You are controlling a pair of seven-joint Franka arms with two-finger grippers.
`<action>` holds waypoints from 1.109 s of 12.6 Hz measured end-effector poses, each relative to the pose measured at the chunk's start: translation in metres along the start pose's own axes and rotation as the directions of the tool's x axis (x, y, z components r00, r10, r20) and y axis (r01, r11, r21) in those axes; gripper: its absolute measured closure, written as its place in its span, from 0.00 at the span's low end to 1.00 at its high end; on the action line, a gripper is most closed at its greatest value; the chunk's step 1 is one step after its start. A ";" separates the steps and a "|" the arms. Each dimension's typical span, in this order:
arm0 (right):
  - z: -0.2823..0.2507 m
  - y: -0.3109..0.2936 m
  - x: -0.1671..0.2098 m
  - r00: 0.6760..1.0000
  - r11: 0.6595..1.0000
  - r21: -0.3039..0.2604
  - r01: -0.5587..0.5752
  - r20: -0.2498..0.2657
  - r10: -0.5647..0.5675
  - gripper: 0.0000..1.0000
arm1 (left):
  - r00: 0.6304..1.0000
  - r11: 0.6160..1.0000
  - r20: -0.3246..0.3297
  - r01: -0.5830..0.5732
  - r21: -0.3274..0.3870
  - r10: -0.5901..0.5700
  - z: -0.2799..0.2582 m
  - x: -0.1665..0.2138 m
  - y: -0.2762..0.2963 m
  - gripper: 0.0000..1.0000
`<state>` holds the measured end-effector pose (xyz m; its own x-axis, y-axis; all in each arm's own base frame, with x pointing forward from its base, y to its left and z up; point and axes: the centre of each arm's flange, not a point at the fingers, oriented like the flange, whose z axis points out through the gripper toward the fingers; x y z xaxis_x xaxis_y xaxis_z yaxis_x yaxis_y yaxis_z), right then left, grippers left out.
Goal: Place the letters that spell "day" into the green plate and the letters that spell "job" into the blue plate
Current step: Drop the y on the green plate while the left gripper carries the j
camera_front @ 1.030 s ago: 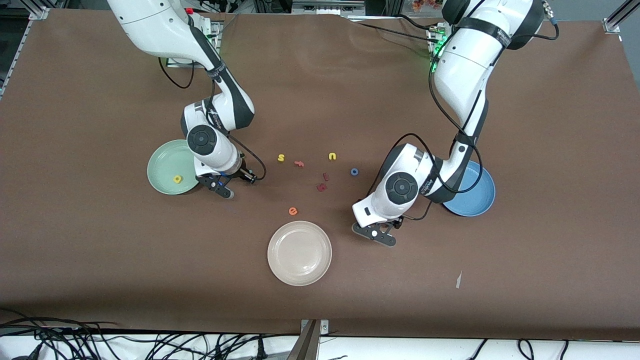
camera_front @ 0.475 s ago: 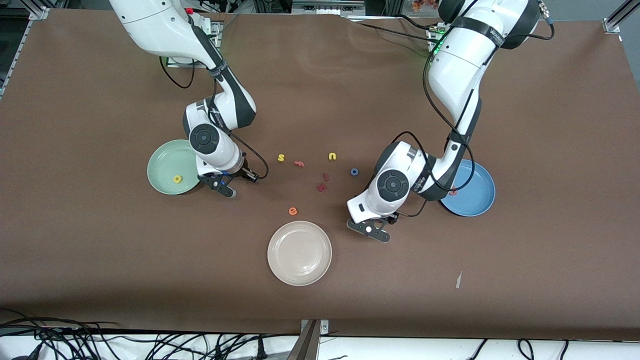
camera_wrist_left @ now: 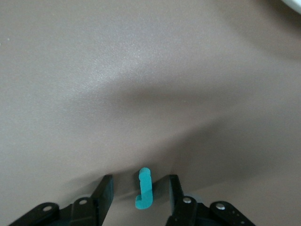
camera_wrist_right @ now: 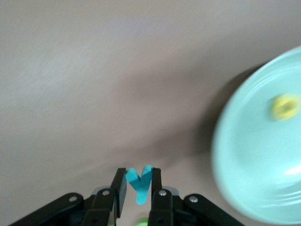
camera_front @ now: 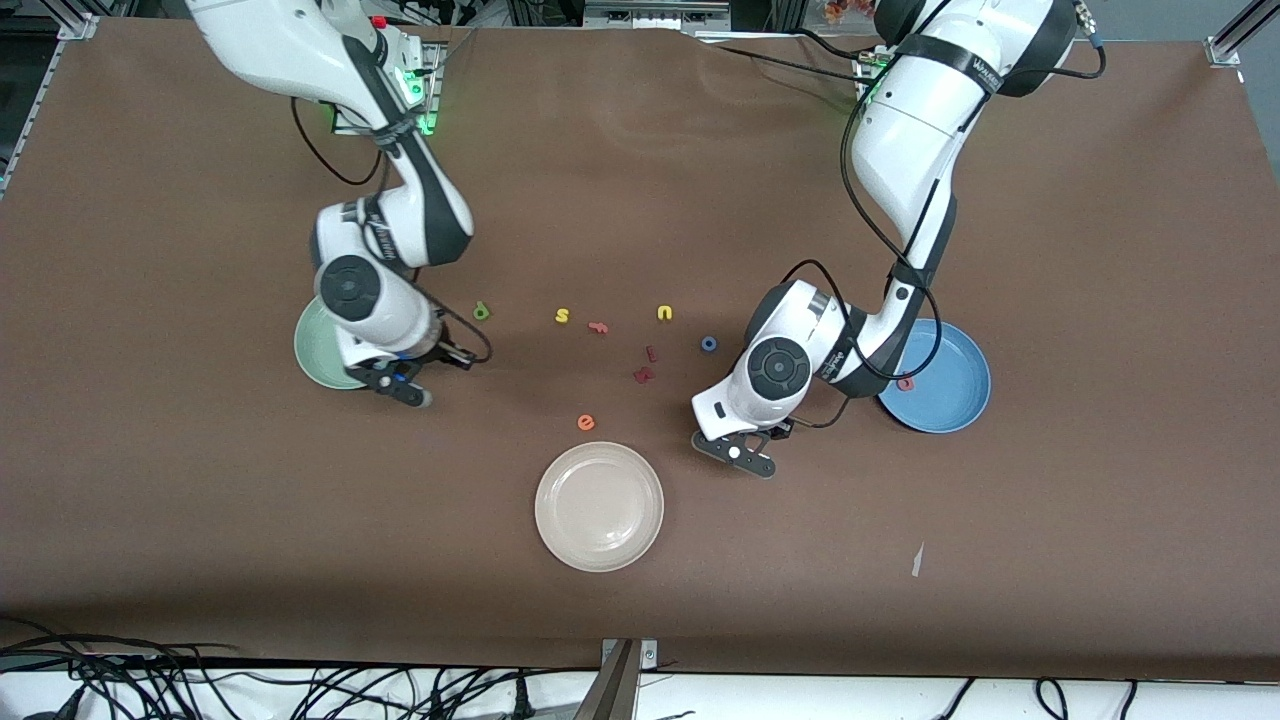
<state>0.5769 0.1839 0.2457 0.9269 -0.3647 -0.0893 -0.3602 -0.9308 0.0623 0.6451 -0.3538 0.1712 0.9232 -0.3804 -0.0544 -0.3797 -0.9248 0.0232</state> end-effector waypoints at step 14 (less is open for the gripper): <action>0.031 0.128 -0.038 0.998 0.998 0.004 0.055 0.008 -0.055 0.15 | 0.995 0.999 0.091 0.036 0.013 -0.037 -0.068 -0.007 -0.065 0.89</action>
<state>0.4918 0.0776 0.2264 0.9445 -0.3128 -0.1005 -0.3089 -0.9496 0.0532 0.6672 -0.2911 0.2378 0.9275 -0.3442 -0.1458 -0.3468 -0.9379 0.0079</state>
